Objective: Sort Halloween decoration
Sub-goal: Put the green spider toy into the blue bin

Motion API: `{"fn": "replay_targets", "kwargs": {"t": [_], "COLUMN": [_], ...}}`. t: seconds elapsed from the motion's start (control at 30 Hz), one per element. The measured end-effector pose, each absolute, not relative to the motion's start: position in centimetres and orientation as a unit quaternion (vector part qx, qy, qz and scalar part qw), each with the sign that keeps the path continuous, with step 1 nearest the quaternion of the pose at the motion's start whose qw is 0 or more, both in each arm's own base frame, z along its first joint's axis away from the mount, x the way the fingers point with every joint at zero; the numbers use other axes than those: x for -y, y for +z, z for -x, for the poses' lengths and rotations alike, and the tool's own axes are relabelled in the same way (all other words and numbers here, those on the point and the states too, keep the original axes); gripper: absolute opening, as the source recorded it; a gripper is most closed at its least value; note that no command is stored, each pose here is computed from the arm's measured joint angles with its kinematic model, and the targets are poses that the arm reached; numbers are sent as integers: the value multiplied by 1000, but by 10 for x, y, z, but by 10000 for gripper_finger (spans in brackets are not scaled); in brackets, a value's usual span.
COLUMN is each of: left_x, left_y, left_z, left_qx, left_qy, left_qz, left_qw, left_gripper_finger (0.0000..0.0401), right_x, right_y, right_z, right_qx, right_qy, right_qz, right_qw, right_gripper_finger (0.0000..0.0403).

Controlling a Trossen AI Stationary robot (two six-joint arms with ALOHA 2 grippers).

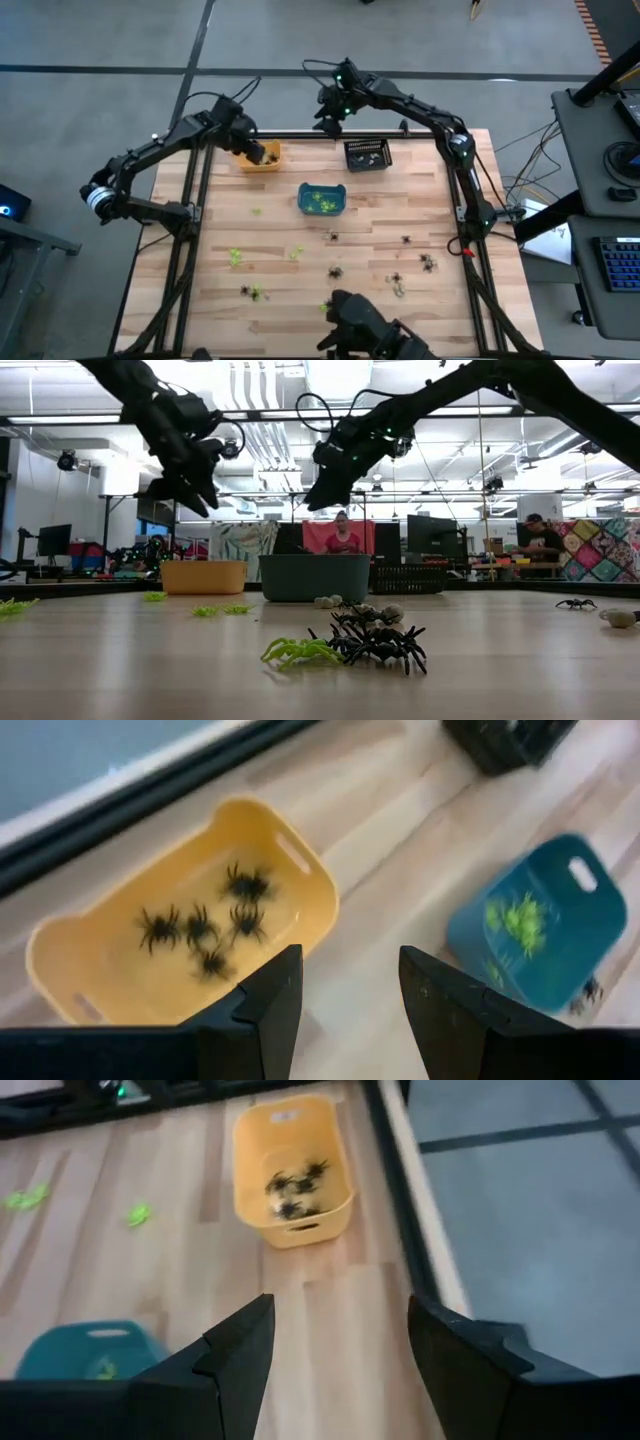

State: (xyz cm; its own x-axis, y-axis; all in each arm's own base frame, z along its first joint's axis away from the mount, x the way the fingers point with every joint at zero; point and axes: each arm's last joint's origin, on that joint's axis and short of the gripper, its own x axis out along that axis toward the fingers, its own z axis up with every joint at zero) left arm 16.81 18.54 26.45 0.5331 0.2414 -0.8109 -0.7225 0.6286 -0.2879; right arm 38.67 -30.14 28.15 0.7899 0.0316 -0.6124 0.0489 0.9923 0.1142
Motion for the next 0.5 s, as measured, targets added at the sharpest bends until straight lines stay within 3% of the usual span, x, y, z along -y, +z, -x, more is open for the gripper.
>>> {"fn": "replay_targets", "kwargs": {"t": [0.33,0.5], "left_x": [-130,-92], "left_y": [249,231], "left_z": [-175,-166], "left_qx": [-440,-441], "left_qy": [198,164], "left_qz": [250,254], "left_qw": [840,845], "left_gripper_finger": [151,151], "right_x": [232,191], "right_y": [271,276], "right_z": [-400,-402], "right_qx": [-443,-511], "right_qy": [52,66], "right_qz": [-158,-154], "right_qw": [881,843], "right_gripper_finger": [219,219]}}
